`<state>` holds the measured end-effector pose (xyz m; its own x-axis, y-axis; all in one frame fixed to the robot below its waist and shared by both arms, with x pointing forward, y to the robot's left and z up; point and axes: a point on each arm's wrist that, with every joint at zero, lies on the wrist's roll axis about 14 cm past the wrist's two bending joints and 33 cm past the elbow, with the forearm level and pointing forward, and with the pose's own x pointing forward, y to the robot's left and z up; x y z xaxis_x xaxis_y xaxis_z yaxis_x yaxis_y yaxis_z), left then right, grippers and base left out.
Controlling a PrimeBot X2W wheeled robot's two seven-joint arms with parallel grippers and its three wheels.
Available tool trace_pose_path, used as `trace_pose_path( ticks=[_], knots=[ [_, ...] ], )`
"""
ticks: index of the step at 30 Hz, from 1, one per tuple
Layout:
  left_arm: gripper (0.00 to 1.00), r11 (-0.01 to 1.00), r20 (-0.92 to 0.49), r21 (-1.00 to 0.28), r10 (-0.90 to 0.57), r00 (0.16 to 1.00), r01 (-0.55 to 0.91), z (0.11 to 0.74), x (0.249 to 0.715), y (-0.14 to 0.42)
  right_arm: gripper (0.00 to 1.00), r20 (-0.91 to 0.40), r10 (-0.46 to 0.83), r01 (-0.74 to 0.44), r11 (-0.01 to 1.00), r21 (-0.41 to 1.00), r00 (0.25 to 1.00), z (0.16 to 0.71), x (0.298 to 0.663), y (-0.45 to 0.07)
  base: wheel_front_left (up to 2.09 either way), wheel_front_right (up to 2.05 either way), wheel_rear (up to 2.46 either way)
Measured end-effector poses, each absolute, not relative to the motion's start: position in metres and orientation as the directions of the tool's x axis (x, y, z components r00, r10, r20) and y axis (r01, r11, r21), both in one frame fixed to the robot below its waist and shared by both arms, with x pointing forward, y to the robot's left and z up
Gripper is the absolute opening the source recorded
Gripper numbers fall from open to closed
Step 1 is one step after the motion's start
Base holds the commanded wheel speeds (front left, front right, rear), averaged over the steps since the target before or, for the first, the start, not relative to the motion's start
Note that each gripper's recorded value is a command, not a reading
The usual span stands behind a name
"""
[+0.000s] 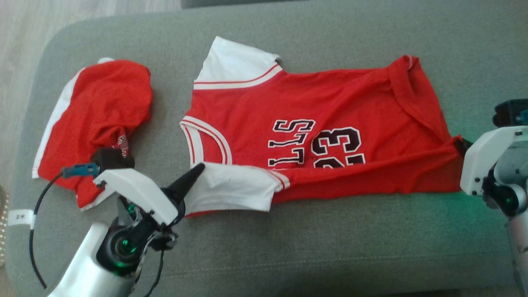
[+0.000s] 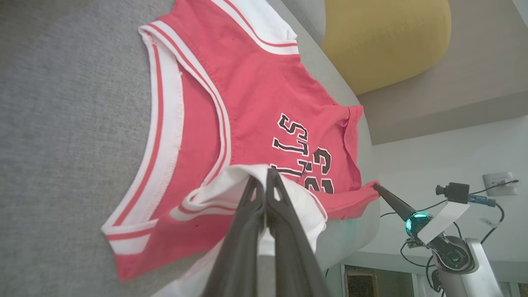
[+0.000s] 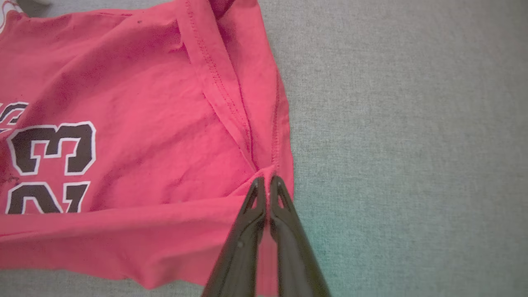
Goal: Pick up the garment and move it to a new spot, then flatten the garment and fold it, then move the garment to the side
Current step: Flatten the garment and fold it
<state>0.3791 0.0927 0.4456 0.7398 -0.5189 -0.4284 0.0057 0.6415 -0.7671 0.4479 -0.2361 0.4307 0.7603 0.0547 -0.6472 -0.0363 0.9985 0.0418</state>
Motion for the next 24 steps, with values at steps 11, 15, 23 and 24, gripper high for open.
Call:
trace_pose_path(
  ticks=[11, 15, 23, 24],
  knots=[
    [0.0, 0.655, -0.472, -0.753, -0.472, 0.745, -0.063, 0.415, 0.401, 0.096, 0.0, -0.641, 0.048, -0.009, 0.998, 0.064, 0.766, 0.41, 0.469, -0.234, 0.0, 0.0, 0.0],
    [0.0, 0.655, -0.479, -0.752, -0.46, 0.748, -0.078, 0.408, 0.404, 0.098, 0.0, -0.661, 0.05, -0.01, 0.998, 0.064, 0.749, 0.4, 0.466, -0.233, 0.0, 0.0, 0.0],
    [1.0, 0.616, -0.423, -0.781, -0.401, 0.813, -0.102, 0.418, 0.423, 0.099, 1.0, -0.586, 0.066, -0.012, 0.995, 0.096, 0.808, 0.414, 0.481, -0.226, 0.0, 0.0, 0.0],
    [1.0, 0.6, -0.414, -0.791, -0.379, 0.828, -0.121, 0.42, 0.428, 0.102, 1.0, -0.574, 0.066, -0.013, 0.995, 0.096, 0.816, 0.416, 0.483, -0.225, 0.0, 0.0, 0.0]
  ],
)
